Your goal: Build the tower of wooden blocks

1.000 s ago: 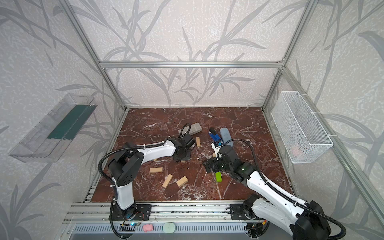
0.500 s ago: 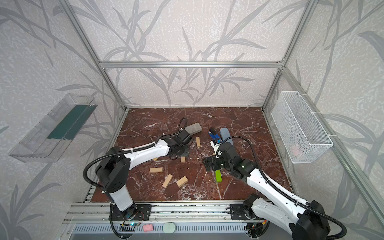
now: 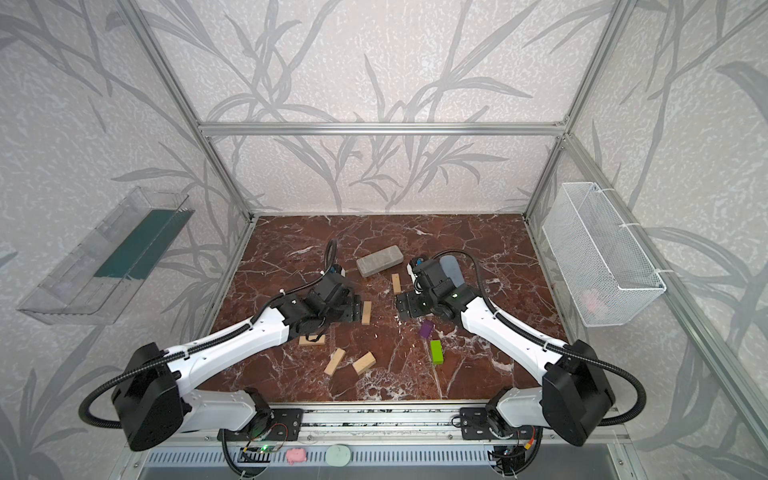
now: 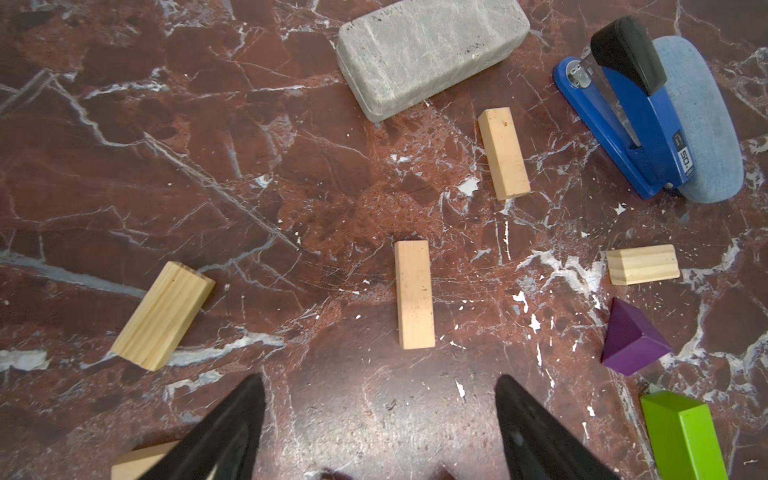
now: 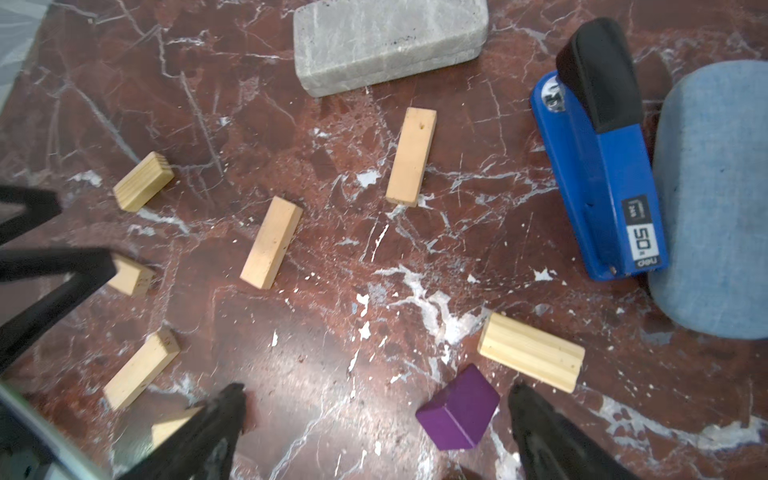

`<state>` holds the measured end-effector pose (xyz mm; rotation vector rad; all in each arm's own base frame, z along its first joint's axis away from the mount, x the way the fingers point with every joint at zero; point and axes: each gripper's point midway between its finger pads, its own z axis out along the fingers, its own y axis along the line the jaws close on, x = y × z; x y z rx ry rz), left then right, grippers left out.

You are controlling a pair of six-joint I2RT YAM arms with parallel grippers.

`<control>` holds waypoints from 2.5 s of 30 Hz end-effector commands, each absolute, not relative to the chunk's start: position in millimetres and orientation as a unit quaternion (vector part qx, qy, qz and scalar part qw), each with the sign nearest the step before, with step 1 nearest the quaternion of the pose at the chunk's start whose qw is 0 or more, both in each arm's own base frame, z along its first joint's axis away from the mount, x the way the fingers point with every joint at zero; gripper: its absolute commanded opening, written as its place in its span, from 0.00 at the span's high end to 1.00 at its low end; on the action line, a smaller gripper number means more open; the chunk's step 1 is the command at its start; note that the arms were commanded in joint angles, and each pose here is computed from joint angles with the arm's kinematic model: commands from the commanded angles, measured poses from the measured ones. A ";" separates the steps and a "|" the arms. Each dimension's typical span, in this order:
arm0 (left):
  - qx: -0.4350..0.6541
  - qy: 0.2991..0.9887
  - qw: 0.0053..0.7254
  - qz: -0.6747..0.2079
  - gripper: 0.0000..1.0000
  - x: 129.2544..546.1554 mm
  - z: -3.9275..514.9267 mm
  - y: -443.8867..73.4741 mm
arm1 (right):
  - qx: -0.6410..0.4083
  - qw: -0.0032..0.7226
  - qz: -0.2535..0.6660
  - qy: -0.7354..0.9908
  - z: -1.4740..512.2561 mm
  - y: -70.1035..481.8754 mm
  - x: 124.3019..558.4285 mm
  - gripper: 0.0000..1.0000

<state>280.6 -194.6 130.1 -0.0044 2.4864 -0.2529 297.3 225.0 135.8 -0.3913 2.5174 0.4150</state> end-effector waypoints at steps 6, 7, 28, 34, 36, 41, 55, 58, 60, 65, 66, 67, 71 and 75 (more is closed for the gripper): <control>-0.030 0.933 0.338 -0.118 0.05 280.8 133.2 -176.4 | -0.145 0.268 0.088 0.949 114.5 242.0 352.2 0.08; -0.033 0.933 0.336 -0.124 0.04 280.7 131.2 -175.1 | -0.148 0.263 0.090 0.949 111.4 247.4 356.6 0.09; -0.099 0.929 0.320 -0.155 0.00 293.0 114.2 -155.7 | -0.113 0.201 0.021 0.973 38.4 254.7 413.3 0.37; -0.103 0.928 0.322 -0.154 0.00 294.9 115.8 -155.4 | -0.113 0.194 0.020 0.974 28.1 252.3 417.0 0.45; -0.106 0.928 0.322 -0.154 0.00 295.4 116.4 -155.2 | -0.113 0.193 0.021 0.974 26.3 252.6 417.6 0.47; -0.103 0.929 0.317 -0.161 0.00 296.0 115.4 -159.2 | -0.131 0.191 0.049 0.972 23.7 264.6 417.4 0.52; -0.091 0.929 0.312 -0.174 0.01 297.6 115.1 -167.0 | -0.158 0.177 0.041 0.971 12.7 265.8 415.4 0.67; -0.090 0.929 0.311 -0.181 0.00 297.7 116.5 -169.7 | -0.161 0.173 0.041 0.971 14.2 266.9 406.4 0.74; -0.086 0.929 0.308 -0.186 0.00 297.1 115.6 -172.2 | -0.161 0.175 0.034 0.971 16.8 266.3 400.0 0.75; -0.080 0.933 0.298 -0.182 0.00 293.9 111.6 -172.1 | -0.130 0.163 0.043 0.977 17.7 261.8 381.6 0.77; -0.078 0.933 0.298 -0.185 0.01 293.2 112.2 -172.8 | -0.121 0.160 0.045 0.979 17.8 260.3 376.8 0.78; -0.074 0.934 0.295 -0.188 0.00 291.9 112.0 -174.2 | -0.113 0.158 0.047 0.980 17.6 258.7 372.6 0.78; -0.064 0.936 0.290 -0.191 0.00 287.3 109.3 -174.5 | -0.089 0.155 0.057 0.982 18.9 260.3 352.1 0.77; -0.059 0.938 0.284 -0.190 0.01 282.9 105.7 -173.5 | -0.075 0.157 0.056 0.983 22.1 264.6 333.2 0.77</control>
